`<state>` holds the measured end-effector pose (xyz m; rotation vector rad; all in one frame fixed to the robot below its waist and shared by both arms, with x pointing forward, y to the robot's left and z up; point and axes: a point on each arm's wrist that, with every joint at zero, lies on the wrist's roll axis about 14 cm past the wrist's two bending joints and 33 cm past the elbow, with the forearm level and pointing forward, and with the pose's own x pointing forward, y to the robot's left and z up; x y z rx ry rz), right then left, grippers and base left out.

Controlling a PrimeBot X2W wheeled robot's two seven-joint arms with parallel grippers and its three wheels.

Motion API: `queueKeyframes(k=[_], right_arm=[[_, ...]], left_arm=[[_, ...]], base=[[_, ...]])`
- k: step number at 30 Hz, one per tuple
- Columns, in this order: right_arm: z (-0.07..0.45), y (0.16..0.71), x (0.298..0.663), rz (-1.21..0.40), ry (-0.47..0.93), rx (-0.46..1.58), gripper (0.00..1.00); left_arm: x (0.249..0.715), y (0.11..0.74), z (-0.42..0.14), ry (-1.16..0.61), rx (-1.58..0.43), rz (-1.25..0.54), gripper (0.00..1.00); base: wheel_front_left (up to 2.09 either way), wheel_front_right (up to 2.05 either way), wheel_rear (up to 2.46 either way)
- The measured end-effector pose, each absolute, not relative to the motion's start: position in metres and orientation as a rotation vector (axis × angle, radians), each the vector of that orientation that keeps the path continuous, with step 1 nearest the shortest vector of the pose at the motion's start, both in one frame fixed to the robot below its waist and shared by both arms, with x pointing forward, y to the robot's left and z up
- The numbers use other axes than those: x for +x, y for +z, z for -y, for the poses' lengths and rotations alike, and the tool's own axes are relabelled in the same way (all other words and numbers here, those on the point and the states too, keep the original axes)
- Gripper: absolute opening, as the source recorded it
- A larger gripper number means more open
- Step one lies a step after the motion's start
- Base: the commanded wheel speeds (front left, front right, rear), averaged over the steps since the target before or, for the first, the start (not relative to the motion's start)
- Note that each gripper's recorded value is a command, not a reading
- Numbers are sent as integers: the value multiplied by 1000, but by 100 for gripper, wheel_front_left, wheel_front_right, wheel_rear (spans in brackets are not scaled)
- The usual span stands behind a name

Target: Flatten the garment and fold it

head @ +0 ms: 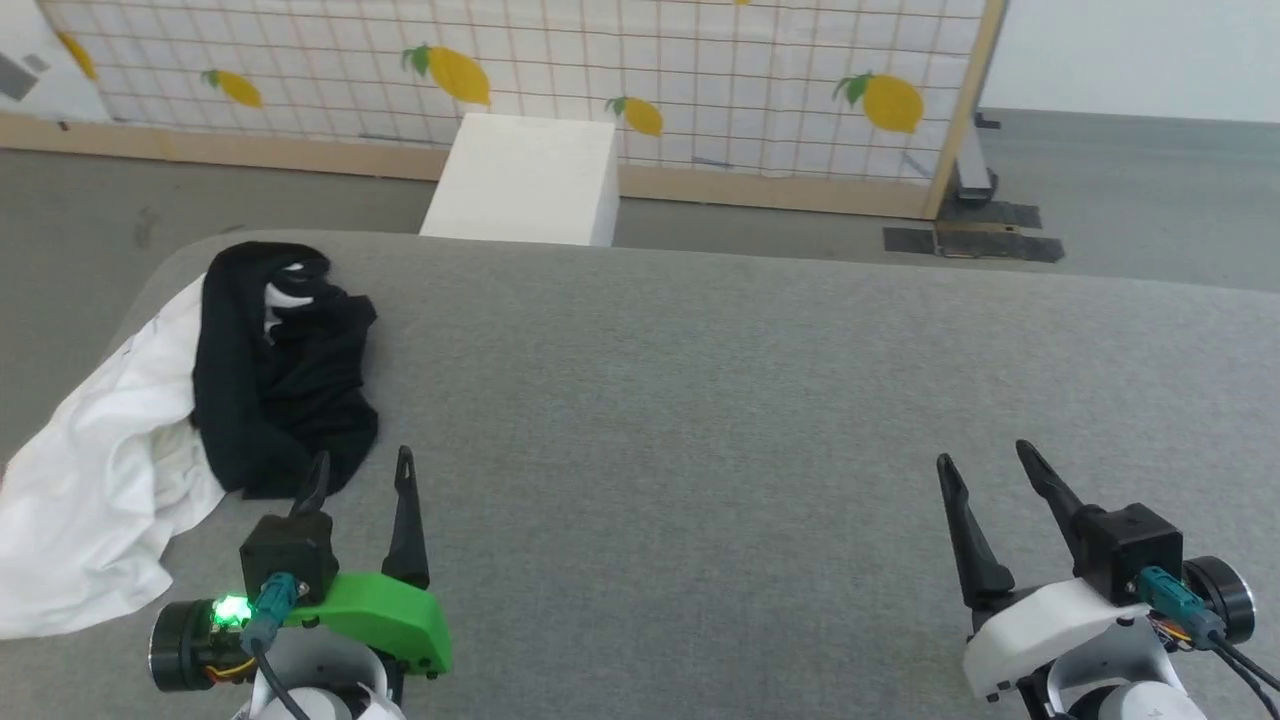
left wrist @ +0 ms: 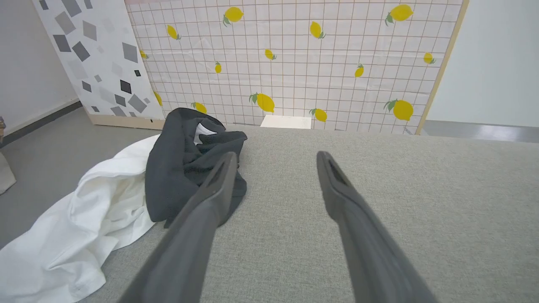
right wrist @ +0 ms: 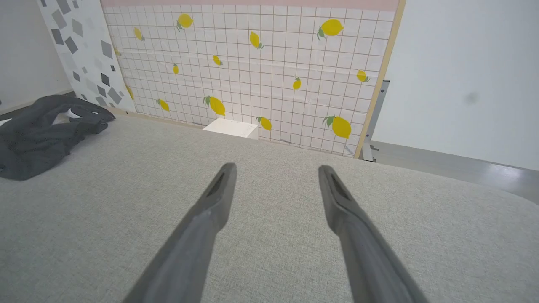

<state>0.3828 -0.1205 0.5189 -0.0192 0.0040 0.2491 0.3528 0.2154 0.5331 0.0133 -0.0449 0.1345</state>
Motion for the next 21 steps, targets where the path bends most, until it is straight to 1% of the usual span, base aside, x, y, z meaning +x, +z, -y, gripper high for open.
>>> queueKeyframes(k=[9,21], right_arm=[[95,519,388,5,324,-8,100],[71,517,391,7,390,7,100]], left_arm=[[336,532,-239,216,8,52,100],[319,533,-259,301,-11,71,100]], base=[[0,0,0],[0,0,0]])
